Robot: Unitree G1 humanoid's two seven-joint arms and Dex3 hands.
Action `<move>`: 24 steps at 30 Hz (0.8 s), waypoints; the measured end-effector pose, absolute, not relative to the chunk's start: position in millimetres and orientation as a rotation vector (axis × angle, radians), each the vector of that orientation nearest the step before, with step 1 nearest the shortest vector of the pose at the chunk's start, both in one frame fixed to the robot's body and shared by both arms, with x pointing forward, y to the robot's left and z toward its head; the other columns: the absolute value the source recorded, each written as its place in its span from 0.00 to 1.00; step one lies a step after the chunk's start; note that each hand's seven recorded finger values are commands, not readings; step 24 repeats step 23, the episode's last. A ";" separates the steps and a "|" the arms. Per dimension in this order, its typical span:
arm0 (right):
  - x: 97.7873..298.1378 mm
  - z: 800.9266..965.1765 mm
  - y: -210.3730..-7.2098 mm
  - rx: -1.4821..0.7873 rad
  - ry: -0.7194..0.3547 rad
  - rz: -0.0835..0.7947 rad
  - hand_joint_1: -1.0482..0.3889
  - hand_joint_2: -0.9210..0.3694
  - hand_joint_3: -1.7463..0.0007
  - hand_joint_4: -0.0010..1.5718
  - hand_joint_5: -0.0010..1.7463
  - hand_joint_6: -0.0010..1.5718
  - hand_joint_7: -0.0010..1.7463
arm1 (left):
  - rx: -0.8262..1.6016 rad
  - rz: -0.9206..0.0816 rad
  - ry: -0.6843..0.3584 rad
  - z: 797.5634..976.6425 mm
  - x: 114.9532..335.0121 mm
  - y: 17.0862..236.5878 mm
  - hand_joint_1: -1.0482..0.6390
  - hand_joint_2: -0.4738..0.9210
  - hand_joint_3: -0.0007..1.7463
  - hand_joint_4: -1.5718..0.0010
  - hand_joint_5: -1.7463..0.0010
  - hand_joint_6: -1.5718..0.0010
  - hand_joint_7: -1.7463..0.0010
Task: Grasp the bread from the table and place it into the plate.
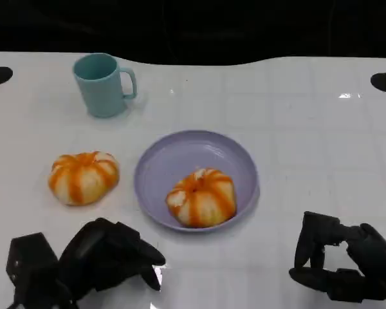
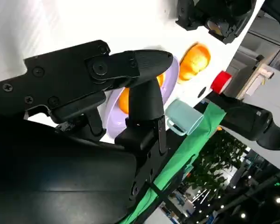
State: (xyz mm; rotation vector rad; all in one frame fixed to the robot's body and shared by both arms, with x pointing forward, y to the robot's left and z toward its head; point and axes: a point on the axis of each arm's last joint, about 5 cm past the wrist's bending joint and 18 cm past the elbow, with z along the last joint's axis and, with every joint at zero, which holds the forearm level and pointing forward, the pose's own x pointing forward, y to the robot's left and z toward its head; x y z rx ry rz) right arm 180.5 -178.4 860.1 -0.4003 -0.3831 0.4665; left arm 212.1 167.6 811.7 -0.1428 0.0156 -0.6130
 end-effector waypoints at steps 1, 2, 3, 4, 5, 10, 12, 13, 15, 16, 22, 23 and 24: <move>180.9 859.6 -178.3 -0.402 -0.381 0.468 0.45 0.00 0.88 0.52 1.00 0.43 1.00 | -0.143 -0.613 0.017 811.5 211.9 167.6 0.00 0.95 0.00 0.21 0.47 0.00 0.98; 181.1 859.3 -178.3 -0.404 -0.380 0.469 0.44 0.00 0.88 0.52 1.00 0.43 1.00 | -0.143 -0.613 0.018 811.4 211.9 167.6 0.00 0.95 0.00 0.21 0.47 0.00 0.98; 181.6 859.0 -178.3 -0.405 -0.378 0.470 0.44 0.00 0.88 0.52 1.00 0.42 1.00 | -0.143 -0.612 0.018 811.4 211.9 167.7 0.00 0.95 0.00 0.21 0.47 0.00 0.98; 182.1 858.5 -178.3 -0.406 -0.376 0.471 0.44 0.00 0.88 0.52 1.00 0.42 1.00 | -0.143 -0.613 0.017 811.4 212.0 167.6 0.00 0.95 0.00 0.21 0.47 0.00 0.98; 182.5 857.9 -178.4 -0.406 -0.373 0.471 0.43 0.00 0.89 0.52 1.00 0.42 1.00 | -0.143 -0.613 0.017 811.6 212.3 167.6 0.00 0.95 0.00 0.21 0.47 0.00 0.98; 184.0 856.3 -178.3 -0.415 -0.373 0.470 0.44 0.00 0.89 0.52 1.00 0.42 1.00 | -0.132 -0.615 0.005 812.5 212.7 167.8 0.00 0.96 0.00 0.21 0.47 0.01 0.98; 184.3 855.4 -178.2 -0.418 -0.374 0.473 0.44 0.00 0.90 0.52 1.00 0.41 1.00 | -0.130 -0.615 0.004 812.5 212.7 168.1 0.00 0.96 0.00 0.22 0.47 0.01 0.98; 184.1 855.0 -178.3 -0.418 -0.373 0.473 0.45 0.00 0.90 0.52 1.00 0.41 1.00 | -0.129 -0.615 0.004 812.4 212.6 168.2 0.00 0.96 0.00 0.21 0.47 0.01 0.98; 183.9 854.5 -178.4 -0.417 -0.374 0.474 0.45 0.00 0.90 0.52 1.00 0.41 1.00 | -0.129 -0.615 0.005 812.3 212.4 168.4 0.00 0.96 0.00 0.21 0.47 0.00 0.98; 183.9 854.4 -178.4 -0.417 -0.375 0.474 0.44 0.00 0.90 0.52 1.00 0.41 1.00 | -0.128 -0.615 0.005 812.3 212.4 168.4 0.00 0.96 0.00 0.21 0.47 0.00 0.98; 184.0 853.8 -178.1 -0.417 -0.378 0.478 0.44 0.00 0.90 0.52 1.00 0.41 1.00 | -0.117 -0.620 0.004 812.6 212.5 168.7 0.00 0.96 0.00 0.21 0.46 0.00 0.98; 184.0 853.7 -178.0 -0.419 -0.378 0.479 0.44 0.00 0.90 0.52 1.00 0.41 1.00 | -0.117 -0.620 0.004 812.6 212.5 168.7 0.00 0.95 0.00 0.21 0.46 0.00 0.98; 184.0 853.7 -178.0 -0.419 -0.378 0.479 0.44 0.00 0.90 0.52 1.00 0.41 1.00 | -0.117 -0.620 0.004 812.6 212.5 168.7 0.00 0.95 0.00 0.21 0.46 0.00 0.98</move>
